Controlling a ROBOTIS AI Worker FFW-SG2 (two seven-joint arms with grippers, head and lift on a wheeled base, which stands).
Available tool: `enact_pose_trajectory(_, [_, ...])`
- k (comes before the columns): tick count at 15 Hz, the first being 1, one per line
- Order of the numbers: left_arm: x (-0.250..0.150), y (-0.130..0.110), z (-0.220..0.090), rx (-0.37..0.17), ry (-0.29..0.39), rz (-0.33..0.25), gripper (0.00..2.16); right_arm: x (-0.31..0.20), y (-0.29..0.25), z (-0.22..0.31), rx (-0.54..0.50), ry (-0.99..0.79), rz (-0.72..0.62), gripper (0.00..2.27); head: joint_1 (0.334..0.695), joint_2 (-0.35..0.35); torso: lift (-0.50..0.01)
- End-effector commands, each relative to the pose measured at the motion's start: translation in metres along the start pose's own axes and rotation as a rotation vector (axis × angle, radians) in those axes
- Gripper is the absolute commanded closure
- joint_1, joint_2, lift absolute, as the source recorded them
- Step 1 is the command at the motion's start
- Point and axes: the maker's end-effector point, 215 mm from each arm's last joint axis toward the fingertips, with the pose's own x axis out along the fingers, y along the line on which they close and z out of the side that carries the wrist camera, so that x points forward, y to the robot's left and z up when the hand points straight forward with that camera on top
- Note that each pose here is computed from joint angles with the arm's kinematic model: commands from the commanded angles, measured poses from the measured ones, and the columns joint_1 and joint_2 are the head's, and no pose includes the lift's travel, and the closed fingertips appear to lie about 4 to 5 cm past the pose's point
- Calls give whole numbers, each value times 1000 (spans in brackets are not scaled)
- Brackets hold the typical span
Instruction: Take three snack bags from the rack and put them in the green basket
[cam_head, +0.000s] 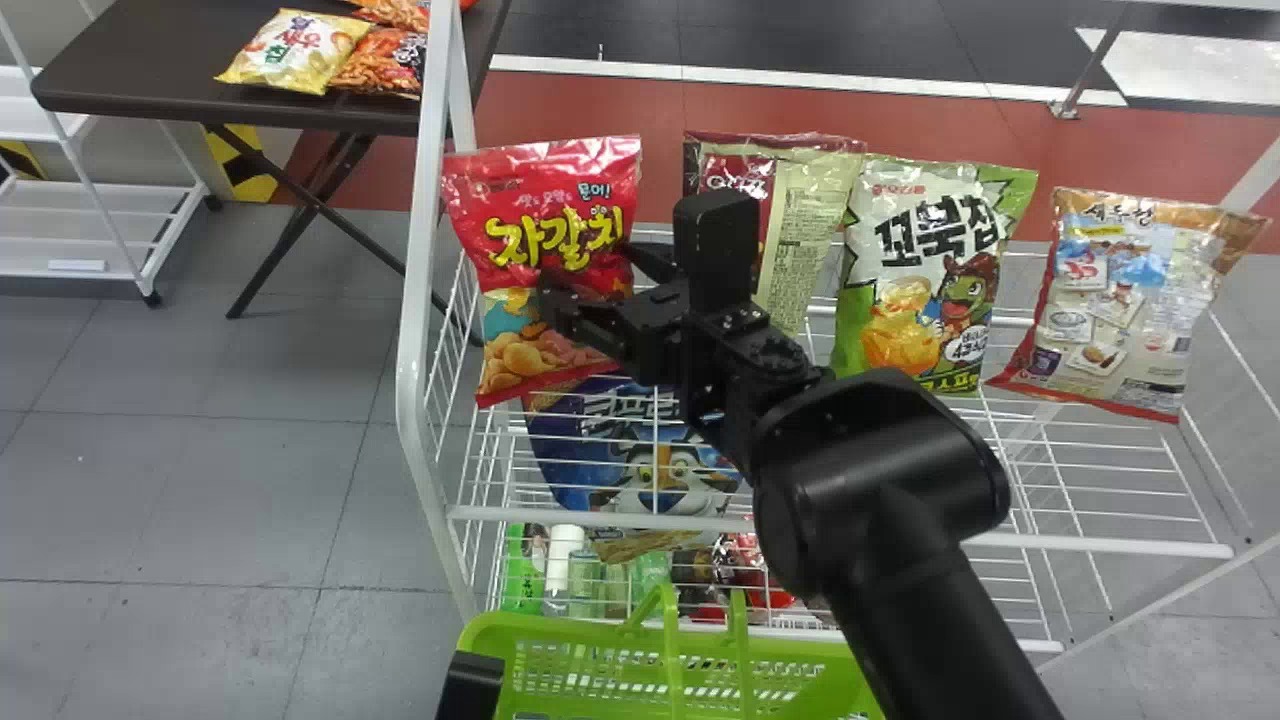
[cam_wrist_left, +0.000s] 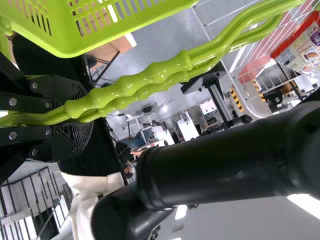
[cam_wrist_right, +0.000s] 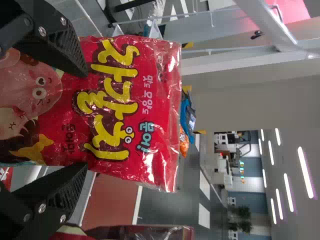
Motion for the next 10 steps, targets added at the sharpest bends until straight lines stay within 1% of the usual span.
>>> enact_pose_trajectory(1, [0, 0, 0, 2, -1, -5, 1413, 7, 7, -7, 38, 41, 66, 1376, 695, -66, -7])
enact_pose_trajectory(2, [0, 0, 1, 3, -1, -4, 1413, 7, 12, -8, 27, 53, 94, 1700, 695, -51, -7])
enact_pose_trajectory(3, [0, 0, 1, 3, 0, -7, 1413, 6, 17, -8, 27, 52, 107, 1936, 695, -43, -7])
enact_pose_trajectory(4, [0, 0, 0, 3, 1, -7, 1413, 2, 22, -11, 37, 49, 122, 2013, 695, -38, -7])
enact_pose_trajectory(7, [1, -1, 1, 3, 0, -9, 1413, -27, 42, 0, 47, 11, 139, 2013, 695, -31, -7])
enact_pose_trajectory(9, [1, -1, 2, 6, -3, -11, 1413, -54, 50, 9, 57, -8, 134, 2013, 695, -29, -7])
enact_pose_trajectory(10, [1, -1, 2, 4, -2, -10, 1413, -73, 49, 18, 41, -25, 116, 2013, 695, -31, -7])
